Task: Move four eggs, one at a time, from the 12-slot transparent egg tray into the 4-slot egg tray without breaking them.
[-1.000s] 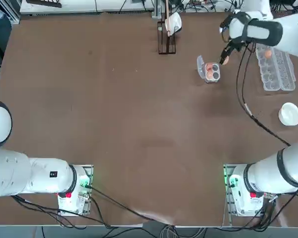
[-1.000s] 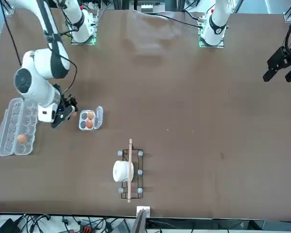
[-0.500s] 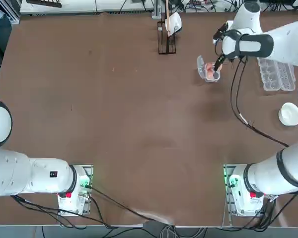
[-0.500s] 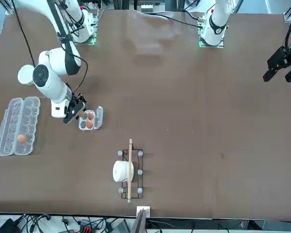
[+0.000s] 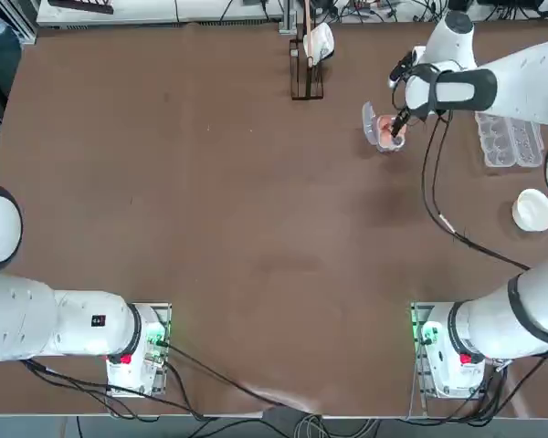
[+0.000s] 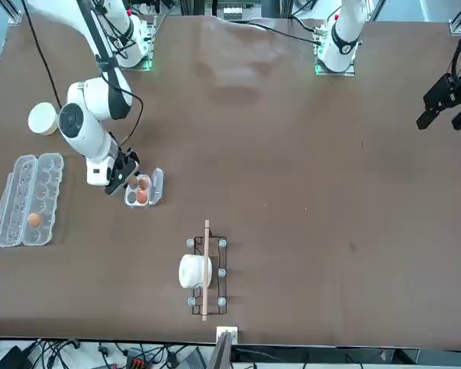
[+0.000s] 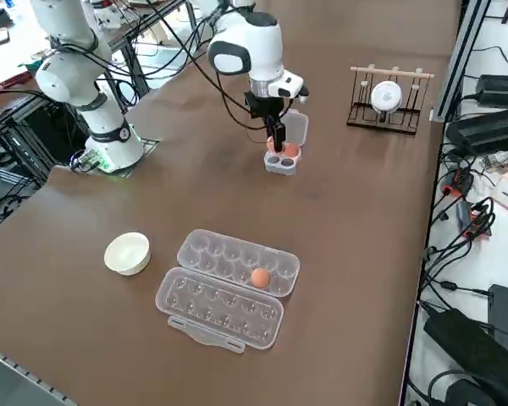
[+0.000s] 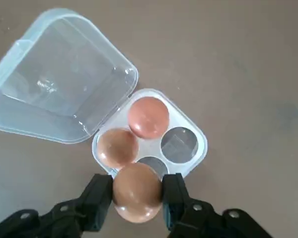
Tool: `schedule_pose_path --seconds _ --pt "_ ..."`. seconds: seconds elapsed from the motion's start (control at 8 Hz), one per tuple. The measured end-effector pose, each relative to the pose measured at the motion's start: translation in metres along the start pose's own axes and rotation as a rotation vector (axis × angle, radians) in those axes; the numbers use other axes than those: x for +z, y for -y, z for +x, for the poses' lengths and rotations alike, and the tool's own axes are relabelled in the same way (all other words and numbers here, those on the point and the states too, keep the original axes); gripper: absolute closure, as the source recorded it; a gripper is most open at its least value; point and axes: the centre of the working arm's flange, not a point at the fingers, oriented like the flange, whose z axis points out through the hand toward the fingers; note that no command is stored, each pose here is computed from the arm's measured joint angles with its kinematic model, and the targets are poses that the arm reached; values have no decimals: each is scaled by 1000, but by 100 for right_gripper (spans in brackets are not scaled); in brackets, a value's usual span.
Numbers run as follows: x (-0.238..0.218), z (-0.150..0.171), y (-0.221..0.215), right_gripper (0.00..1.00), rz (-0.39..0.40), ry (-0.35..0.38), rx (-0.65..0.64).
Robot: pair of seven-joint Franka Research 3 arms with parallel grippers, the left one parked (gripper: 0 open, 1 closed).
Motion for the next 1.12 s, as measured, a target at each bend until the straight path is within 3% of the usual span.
schedule_pose_path --seconds 1.0,1.12 --pt "20 -8 -8 41 9 21 19" --pt "21 -8 -8 28 9 23 19"
